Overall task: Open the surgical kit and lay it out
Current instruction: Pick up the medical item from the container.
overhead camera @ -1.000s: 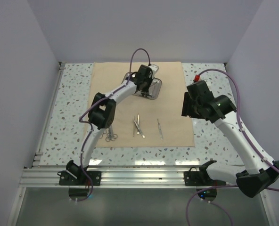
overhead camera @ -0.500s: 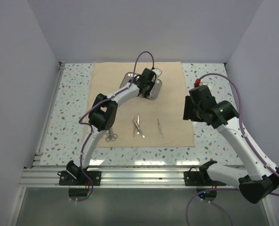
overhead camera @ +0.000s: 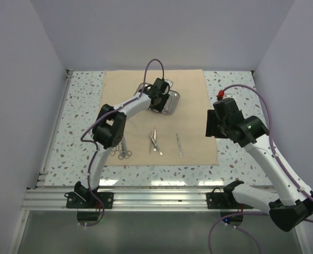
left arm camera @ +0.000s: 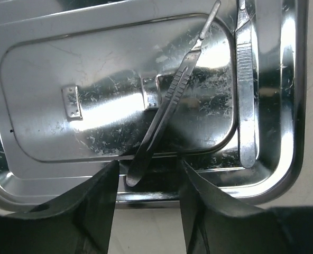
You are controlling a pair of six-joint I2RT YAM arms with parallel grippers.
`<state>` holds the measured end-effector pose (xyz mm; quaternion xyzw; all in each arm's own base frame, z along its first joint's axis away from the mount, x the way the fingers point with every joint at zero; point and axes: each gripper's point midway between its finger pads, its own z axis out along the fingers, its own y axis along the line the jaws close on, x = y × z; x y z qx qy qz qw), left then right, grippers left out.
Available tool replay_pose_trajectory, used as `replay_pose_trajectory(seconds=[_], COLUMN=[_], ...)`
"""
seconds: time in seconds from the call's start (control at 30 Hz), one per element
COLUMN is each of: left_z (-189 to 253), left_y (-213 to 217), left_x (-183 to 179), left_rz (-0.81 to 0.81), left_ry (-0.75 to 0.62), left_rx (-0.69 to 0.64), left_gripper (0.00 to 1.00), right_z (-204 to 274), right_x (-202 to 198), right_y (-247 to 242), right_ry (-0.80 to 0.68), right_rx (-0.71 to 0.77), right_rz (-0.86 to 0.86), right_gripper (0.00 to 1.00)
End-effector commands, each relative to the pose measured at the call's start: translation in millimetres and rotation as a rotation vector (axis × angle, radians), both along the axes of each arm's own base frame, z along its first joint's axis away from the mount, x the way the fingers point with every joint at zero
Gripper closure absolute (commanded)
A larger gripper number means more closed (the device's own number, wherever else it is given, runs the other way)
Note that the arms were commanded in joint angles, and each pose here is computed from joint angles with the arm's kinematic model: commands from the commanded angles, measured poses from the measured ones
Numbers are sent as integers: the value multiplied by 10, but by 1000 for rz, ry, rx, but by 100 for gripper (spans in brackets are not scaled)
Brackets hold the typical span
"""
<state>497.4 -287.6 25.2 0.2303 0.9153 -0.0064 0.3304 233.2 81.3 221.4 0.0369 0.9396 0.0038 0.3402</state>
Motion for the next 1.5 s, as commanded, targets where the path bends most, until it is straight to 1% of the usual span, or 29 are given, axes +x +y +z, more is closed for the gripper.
replay_pose_trajectory(seconds=[0.0,0.13,0.37,0.43,0.6,0.73,0.77,0.8,0.87,0.93,0.97,1.13,1.17,1.23,1.37,1.47], left_z=[-450,-457,-683,-737,-908,-985,-1010,-1019,-1034,-1031,-1014,-748,-637,-442,126,540], left_y=[399,432,451,447,515,534,538,542,548,559,555,451,419,279,100,54], left_x=[-519,-535,-582,-582,-594,-642,-656,-671,-683,-693,-686,-557,-513,-430,-250,-93], left_rz=[25,23,4,-3,5,-6,-13,-16,-22,-25,-25,-7,6,35,78,145], left_ry=[227,238,297,316,374,405,413,419,424,428,427,379,359,332,230,162], left_rx=[141,142,124,105,67,64,68,70,74,80,79,29,9,-72,-198,-253], left_gripper=[47,48,57,58,65,71,78,81,93,100,100,100,100,100,100,100], right_z=[66,42,53,53,69,57,57,57,50,44,48,34,25,22,34,44], right_x=[2,-19,-4,4,9,18,27,27,36,48,52,37,22,4,-38,-75], right_y=[-11,-20,-8,-13,-28,-32,-31,-30,-21,-8,2,-1,2,-11,-18,-28], right_ry=[-42,-40,-41,-39,-39,-34,-33,-33,-31,-31,-33,-34,-31,-38,-48,-54], right_rx=[10,13,17,15,4,-3,-3,-2,1,6,9,17,20,24,37,46], right_rz=[16,11,6,1,-3,-5,-8,-9,-10,-11,-10,-15,-13,-16,-15,-10], right_gripper=[39,39,39,39,39,39,39,39,39,39,39,39,39,39,39,39])
